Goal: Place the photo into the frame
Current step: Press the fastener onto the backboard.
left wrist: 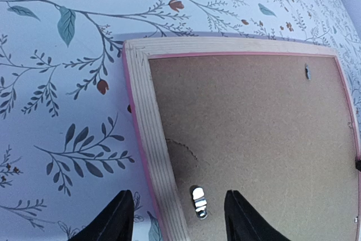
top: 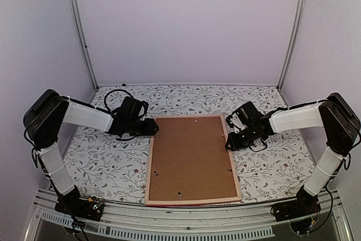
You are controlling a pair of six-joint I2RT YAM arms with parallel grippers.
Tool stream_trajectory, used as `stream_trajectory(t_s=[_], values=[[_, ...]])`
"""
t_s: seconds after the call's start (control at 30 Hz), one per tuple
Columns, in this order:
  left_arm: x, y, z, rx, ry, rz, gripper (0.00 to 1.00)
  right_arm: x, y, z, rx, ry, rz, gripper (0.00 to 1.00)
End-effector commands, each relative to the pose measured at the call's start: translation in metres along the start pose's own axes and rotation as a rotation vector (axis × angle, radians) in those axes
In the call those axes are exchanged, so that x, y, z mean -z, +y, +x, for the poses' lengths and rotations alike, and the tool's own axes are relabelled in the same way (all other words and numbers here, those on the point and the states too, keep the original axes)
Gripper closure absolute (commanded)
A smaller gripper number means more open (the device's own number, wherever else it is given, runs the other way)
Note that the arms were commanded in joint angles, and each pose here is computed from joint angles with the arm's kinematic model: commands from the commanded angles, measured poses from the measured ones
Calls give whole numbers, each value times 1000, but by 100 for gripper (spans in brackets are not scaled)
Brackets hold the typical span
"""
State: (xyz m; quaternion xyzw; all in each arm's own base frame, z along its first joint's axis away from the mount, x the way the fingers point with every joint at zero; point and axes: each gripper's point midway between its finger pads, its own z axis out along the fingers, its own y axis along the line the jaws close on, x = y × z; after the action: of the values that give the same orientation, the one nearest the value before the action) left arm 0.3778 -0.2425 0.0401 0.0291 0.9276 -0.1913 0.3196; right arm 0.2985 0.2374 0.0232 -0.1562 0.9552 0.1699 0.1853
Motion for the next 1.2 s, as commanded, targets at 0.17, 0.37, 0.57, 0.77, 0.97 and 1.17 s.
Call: stream_trajectory(t_s=[0.17, 0.37, 0.57, 0.77, 0.97, 1.17], values=[[-23, 4, 3, -20, 41, -13, 44, -4, -2, 17, 33, 51, 2, 77], [-31, 8, 11, -24, 71, -31, 48, -4, -2, 17, 36, 52, 2, 77], [-29, 14, 20, -21, 87, -49, 53, -6, -2, 18, 37, 55, 3, 77], [-22, 18, 28, -35, 82, -84, 49, -8, -2, 17, 38, 56, 0, 77], [-20, 21, 34, -62, 87, -124, 49, -11, -2, 21, 33, 67, -5, 77], [-21, 18, 36, -81, 90, -129, 49, -11, -2, 21, 32, 66, -5, 77]])
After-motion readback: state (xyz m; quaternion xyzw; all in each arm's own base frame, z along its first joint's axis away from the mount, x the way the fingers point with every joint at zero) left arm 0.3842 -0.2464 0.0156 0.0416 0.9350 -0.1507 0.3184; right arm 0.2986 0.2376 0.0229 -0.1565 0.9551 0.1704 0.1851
